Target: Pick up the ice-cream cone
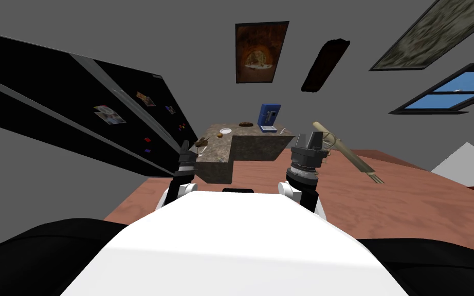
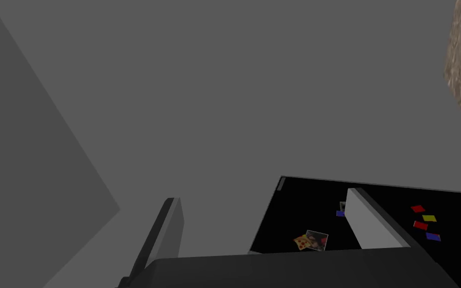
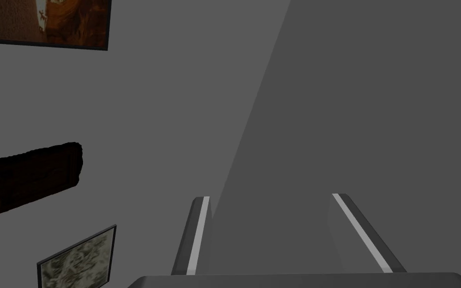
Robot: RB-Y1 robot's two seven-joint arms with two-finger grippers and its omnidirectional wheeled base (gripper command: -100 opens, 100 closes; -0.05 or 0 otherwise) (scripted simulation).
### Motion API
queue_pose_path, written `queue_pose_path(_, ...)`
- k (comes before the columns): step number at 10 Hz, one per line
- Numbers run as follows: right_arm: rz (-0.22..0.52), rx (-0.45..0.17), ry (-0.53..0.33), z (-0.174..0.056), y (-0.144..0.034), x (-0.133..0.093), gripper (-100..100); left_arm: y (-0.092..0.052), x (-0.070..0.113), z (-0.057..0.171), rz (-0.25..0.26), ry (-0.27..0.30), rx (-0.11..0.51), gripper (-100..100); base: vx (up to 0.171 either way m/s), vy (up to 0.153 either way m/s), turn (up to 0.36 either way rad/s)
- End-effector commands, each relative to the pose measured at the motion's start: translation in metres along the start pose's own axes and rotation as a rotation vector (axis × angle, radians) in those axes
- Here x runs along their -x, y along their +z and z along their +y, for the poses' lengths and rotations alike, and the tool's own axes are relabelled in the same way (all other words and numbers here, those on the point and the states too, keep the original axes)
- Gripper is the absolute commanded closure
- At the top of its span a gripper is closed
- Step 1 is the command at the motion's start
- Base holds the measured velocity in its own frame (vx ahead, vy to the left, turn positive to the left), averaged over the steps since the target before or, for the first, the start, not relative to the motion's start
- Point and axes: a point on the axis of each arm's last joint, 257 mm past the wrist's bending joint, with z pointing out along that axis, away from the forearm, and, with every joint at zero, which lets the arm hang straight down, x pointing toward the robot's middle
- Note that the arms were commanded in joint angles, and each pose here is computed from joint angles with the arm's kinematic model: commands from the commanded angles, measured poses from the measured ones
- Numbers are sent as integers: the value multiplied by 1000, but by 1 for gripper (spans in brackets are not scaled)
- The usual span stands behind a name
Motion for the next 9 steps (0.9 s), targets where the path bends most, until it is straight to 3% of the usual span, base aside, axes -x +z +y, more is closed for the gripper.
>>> queue_pose_path(1,0,0,0,0,0,0,0,-2,0,8,14,-7,48,-100,-73,-31,-32)
queue_pose_path(9,0,0,0,0,0,0,0,-11,-4,42,32,-32,216,-100,-35,-16,-21)
